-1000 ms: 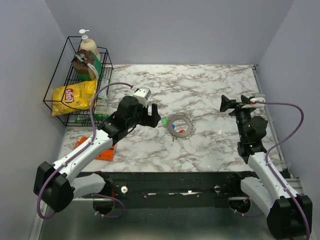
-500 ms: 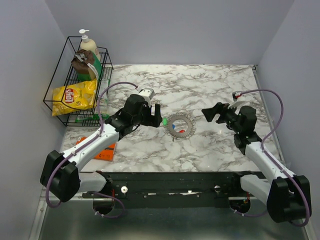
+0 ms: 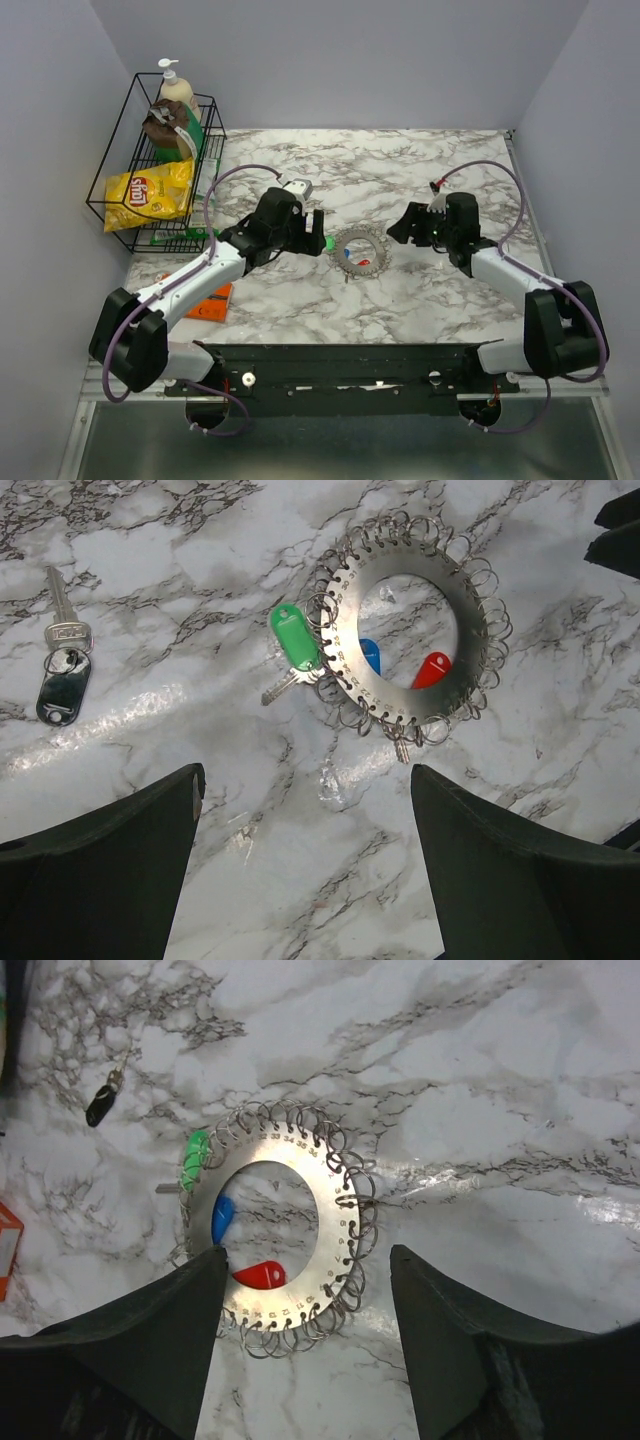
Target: Put the keys on the keyring
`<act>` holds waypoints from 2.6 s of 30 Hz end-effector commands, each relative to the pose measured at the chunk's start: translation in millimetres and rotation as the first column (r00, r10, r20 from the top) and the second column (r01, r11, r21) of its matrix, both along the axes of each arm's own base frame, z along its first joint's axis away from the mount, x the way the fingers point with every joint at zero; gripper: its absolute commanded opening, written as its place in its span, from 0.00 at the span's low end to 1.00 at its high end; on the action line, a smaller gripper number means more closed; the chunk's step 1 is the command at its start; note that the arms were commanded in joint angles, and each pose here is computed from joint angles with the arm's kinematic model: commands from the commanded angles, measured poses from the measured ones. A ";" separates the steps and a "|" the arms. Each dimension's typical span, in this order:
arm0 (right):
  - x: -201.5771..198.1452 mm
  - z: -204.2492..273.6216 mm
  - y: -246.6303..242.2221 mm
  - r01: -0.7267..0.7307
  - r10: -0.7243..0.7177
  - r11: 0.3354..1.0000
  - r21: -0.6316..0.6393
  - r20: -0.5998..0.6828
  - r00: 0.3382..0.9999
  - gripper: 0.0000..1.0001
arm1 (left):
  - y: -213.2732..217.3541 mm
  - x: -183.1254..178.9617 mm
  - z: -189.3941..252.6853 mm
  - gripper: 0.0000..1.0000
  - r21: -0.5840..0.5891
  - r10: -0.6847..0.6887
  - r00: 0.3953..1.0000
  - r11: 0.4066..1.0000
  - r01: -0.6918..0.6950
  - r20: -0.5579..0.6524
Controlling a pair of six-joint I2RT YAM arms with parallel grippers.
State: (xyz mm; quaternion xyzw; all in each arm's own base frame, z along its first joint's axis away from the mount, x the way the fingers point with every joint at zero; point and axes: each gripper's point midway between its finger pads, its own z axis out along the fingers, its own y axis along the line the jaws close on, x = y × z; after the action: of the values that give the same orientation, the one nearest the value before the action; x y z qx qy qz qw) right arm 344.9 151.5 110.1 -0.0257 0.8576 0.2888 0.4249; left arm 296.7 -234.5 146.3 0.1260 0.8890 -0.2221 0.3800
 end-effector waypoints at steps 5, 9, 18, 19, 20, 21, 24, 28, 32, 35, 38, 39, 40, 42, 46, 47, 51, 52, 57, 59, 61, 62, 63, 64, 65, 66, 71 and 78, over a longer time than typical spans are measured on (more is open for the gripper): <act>6.8 -29.9 7.7 -0.001 0.002 1.000 0.001 -0.159 0.987 0.67 | -8.8 4.1 0.6 0.93 -0.005 -0.025 0.999 1.000 0.025 -0.034; 18.8 -32.0 11.8 -0.004 0.004 1.000 0.004 -0.188 0.982 0.66 | -10.9 5.3 -4.5 0.93 0.008 -0.036 0.998 0.999 0.036 -0.052; 13.7 -56.5 11.5 -0.001 -0.003 1.000 -0.013 -0.299 0.954 0.60 | -11.7 7.0 -9.1 0.93 0.021 -0.040 0.997 0.999 0.041 -0.063; 12.1 -57.8 12.1 -0.002 -0.002 1.000 -0.012 -0.306 0.952 0.60 | -11.8 7.1 -9.3 0.93 0.021 -0.039 0.997 0.999 0.040 -0.065; 10.3 -59.9 12.1 -0.005 0.001 1.000 -0.013 -0.314 0.949 0.59 | -12.2 7.2 -9.6 0.93 0.021 -0.041 0.997 0.999 0.042 -0.065; 8.9 -61.7 12.1 -0.008 0.005 1.000 -0.009 -0.320 0.947 0.57 | -12.3 7.3 -9.8 0.93 0.021 -0.040 0.997 0.999 0.042 -0.067; 2.5 -66.9 12.5 -0.015 0.012 1.000 -0.007 -0.337 0.941 0.57 | -11.8 7.1 -11.4 0.93 0.025 -0.040 0.997 0.999 0.041 -0.068; -4.1 -74.3 11.0 -0.017 0.011 1.000 -0.013 -0.357 0.934 0.51 | -11.0 6.8 -13.1 0.93 0.028 -0.037 0.997 0.999 0.039 -0.069; -7.9 -81.6 9.9 -0.015 0.008 1.000 -0.015 -0.379 0.925 0.45 | -10.7 6.4 -13.5 0.93 0.027 -0.036 0.997 0.999 0.038 -0.070; -9.7 -86.4 11.5 -0.018 0.012 1.000 -0.011 -0.398 0.917 0.41 | -10.6 6.7 -13.2 0.93 0.028 -0.035 0.997 0.999 0.037 -0.070; -8.5 -88.4 11.3 -0.013 0.008 1.000 -0.009 -0.404 0.915 0.40 | -10.7 7.3 -12.4 0.93 0.029 -0.034 0.997 0.999 0.036 -0.069; -8.6 -90.6 11.9 -0.015 0.009 1.000 -0.011 -0.410 0.912 0.37 | -10.4 7.0 -13.0 0.93 0.031 -0.035 0.997 0.999 0.037 -0.070; -8.2 -91.3 11.8 -0.013 0.007 1.000 -0.011 -0.412 0.911 0.37 | -10.4 7.5 -12.4 0.93 0.031 -0.034 0.997 0.999 0.036 -0.068; -7.2 -93.0 11.5 -0.010 0.004 1.000 -0.012 -0.416 0.909 0.37 | -9.8 7.7 -13.5 0.93 0.034 -0.033 0.997 0.999 0.035 -0.071; -5.2 -89.5 13.6 -0.012 0.010 1.000 -0.002 -0.406 0.914 0.36 | -9.4 7.9 -14.0 0.93 0.039 -0.029 0.997 0.999 0.032 -0.071; -4.6 -88.2 13.8 -0.012 0.011 1.000 -0.001 -0.402 0.916 0.36 | -9.4 7.8 -14.4 0.93 0.038 -0.029 0.997 0.999 0.031 -0.072; -2.4 -85.6 14.9 -0.017 0.017 1.000 0.003 -0.394 0.919 0.36 | -11.6 8.9 -17.1 0.93 0.036 -0.035 0.997 0.999 0.038 -0.075; -2.2 -86.0 14.1 -0.014 0.013 1.000 0.002 -0.395 0.919 0.36 | -12.8 8.7 -17.7 0.93 0.033 -0.041 0.996 0.998 0.044 -0.077; 0.2 -72.5 12.8 -0.012 0.010 1.000 -0.004 -0.353 0.936 0.36 | -21.9 15.8 -14.0 0.92 0.005 -0.057 0.997 0.998 0.057 -0.059; 2.5 -66.5 12.8 -0.015 0.012 1.000 -0.005 -0.338 0.941 0.36 | -27.4 20.8 -10.5 0.92 -0.005 -0.067 0.996 0.998 0.067 -0.052; 5.3 -59.3 13.1 -0.017 0.014 1.000 -0.006 -0.322 0.947 0.37 | -33.5 27.4 -10.9 0.91 -0.009 -0.075 0.996 0.997 0.075 -0.050; 7.2 -54.9 13.1 -0.017 0.015 1.000 -0.004 -0.314 0.949 0.37 | -35.7 30.1 -10.9 0.90 -0.011 -0.077 0.996 0.997 0.076 -0.049; 9.2 -49.9 14.0 -0.020 0.018 1.000 -0.002 -0.302 0.953 0.37 | -38.7 33.2 -16.1 0.90 -0.007 -0.081 0.995 0.997 0.081 -0.059; 9.5 -47.9 14.5 -0.024 0.023 1.000 -0.001 -0.298 0.954 0.37 | -41.4 35.8 -16.2 0.90 -0.010 -0.085 0.995 0.996 0.084 -0.059; 10.8 -45.2 15.1 -0.028 0.027 1.000 0.000 -0.292 0.956 0.37 | -45.7 40.2 -12.5 0.88 -0.017 -0.091 0.994 0.996 0.090 -0.052; 14.1 -41.1 16.0 -0.031 0.030 1.000 0.001 -0.284 0.958 0.37 | -48.9 43.1 -18.0 0.88 -0.015 -0.096 0.993 0.995 0.095 -0.063; 20.1 -32.1 18.1 -0.045 0.043 0.999 0.002 -0.267 0.963 0.38 | -63.5 61.9 -22.3 0.84 -0.020 -0.106 0.992 0.994 0.105 -0.065; 25.1 -25.6 22.9 -0.069 0.071 0.997 0.016 -0.258 0.964 0.38 | -83.9 85.3 -38.1 0.61 -0.029 -0.116 0.990 0.993 0.114 -0.080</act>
State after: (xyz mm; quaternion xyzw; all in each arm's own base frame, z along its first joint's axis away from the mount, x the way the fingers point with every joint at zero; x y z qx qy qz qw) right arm 371.5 166.5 73.2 0.0024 0.9066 0.2931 0.3036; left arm 366.8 -303.8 106.2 0.1550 0.9006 -0.2432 0.3253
